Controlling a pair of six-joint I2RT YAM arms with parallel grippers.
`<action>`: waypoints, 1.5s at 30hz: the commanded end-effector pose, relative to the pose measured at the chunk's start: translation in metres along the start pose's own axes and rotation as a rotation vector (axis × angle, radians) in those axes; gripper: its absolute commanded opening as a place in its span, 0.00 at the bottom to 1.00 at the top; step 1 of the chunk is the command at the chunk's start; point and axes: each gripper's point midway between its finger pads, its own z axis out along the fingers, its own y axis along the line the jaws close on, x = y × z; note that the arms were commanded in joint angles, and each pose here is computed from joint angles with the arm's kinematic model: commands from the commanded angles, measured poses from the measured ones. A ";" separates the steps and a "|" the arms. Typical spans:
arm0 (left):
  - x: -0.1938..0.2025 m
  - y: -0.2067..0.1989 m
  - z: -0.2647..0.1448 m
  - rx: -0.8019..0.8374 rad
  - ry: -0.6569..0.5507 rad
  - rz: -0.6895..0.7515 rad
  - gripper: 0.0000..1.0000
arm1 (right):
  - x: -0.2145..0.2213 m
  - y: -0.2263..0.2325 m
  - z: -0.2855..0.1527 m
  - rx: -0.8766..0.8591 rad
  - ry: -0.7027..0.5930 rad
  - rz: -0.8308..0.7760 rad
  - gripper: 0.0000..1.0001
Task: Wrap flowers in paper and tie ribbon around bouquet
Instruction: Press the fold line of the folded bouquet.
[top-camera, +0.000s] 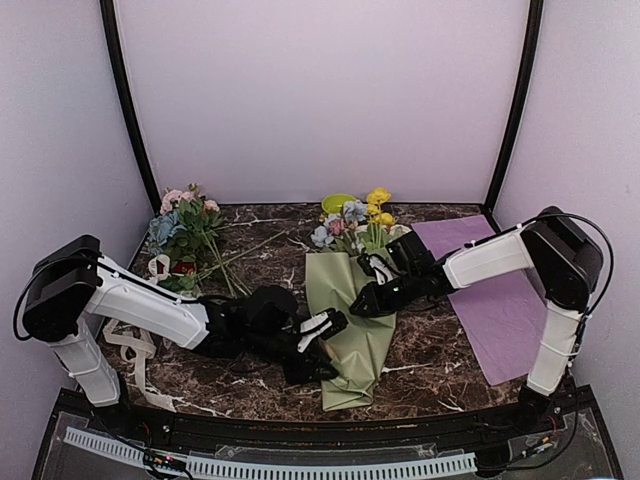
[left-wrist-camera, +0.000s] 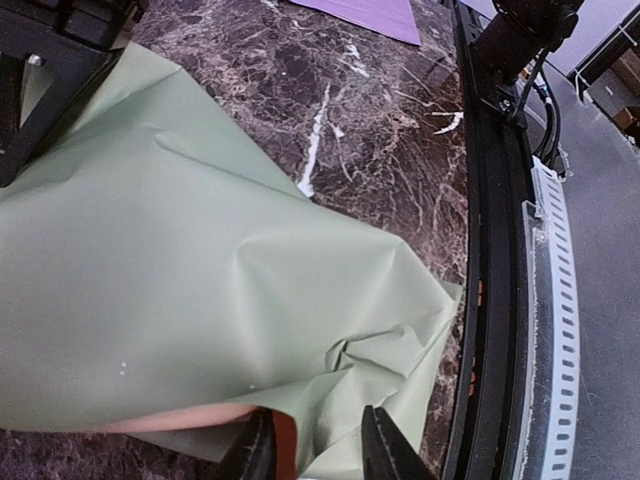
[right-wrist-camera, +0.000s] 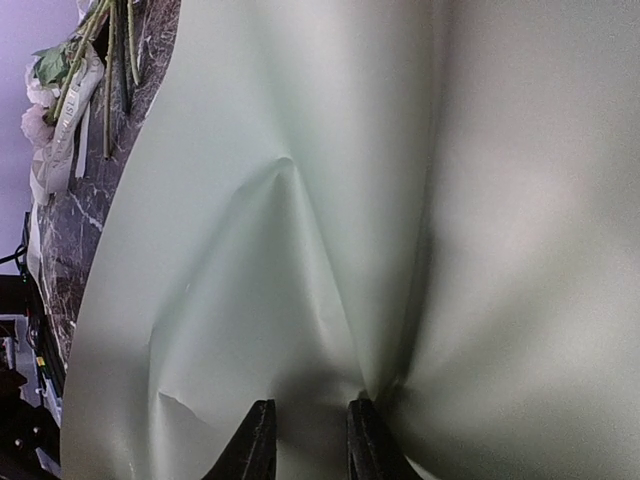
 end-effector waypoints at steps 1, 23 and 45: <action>-0.002 -0.015 0.001 0.074 -0.018 0.029 0.25 | 0.011 -0.011 0.010 0.051 0.035 0.024 0.25; 0.019 -0.036 -0.026 0.190 -0.087 -0.118 0.00 | 0.019 -0.042 0.009 0.204 0.067 0.002 0.29; -0.002 -0.039 -0.051 0.062 0.073 0.053 0.28 | 0.013 -0.030 0.007 0.166 0.059 0.004 0.30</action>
